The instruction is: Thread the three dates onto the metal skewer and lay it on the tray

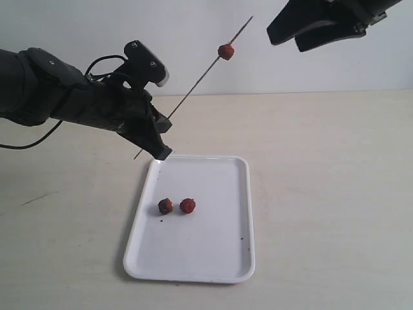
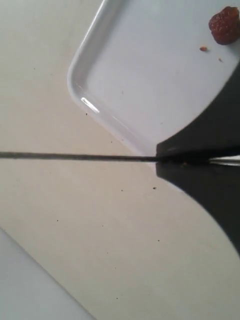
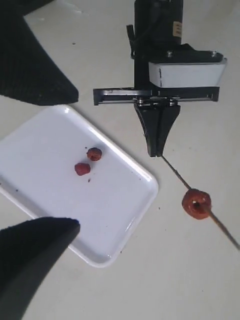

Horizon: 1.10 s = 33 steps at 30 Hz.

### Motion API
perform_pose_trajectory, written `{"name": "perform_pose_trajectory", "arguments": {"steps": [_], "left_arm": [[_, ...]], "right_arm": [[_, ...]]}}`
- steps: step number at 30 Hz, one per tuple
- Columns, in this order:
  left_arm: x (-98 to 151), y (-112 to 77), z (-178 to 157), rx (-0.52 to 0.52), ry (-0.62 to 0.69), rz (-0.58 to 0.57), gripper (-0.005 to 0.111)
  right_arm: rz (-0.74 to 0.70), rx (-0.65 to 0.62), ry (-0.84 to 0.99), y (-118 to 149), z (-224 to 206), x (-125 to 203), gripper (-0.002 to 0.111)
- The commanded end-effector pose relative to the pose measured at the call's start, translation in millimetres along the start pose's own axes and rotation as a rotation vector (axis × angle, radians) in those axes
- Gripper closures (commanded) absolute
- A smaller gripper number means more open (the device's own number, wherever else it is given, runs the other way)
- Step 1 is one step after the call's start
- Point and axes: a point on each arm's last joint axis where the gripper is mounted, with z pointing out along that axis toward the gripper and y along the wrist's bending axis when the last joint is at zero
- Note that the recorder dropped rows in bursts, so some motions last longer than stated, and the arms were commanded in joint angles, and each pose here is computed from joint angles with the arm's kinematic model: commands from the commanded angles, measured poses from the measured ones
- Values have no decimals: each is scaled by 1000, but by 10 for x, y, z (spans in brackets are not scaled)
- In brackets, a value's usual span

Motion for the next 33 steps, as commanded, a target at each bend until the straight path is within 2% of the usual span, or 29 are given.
{"name": "perform_pose_trajectory", "arguments": {"steps": [1,6,12,15,20,27,33], "left_arm": [[-85,-17,-77,28,-27,-43,107],[-143,-42,-159,59,-46,-40,107],[-174,-45,-205,64,-57,-55,107],[-174,-58,-206,77,-56,-54,107],[-183,-65,-207,87,-64,-85,107],[-187,-135,-216,165,-64,-97,107],[-188,-164,-221,197,-64,-101,107]], "right_arm": [[8,53,-159,21,25,100,48],[-5,82,-317,-48,139,322,48],[-14,-19,-469,-123,396,612,48],[-117,-62,-523,-97,456,727,48],[-147,-94,-522,-77,468,728,48],[-164,-8,-554,-122,400,582,48],[-147,-9,-536,-249,528,508,48]]}}
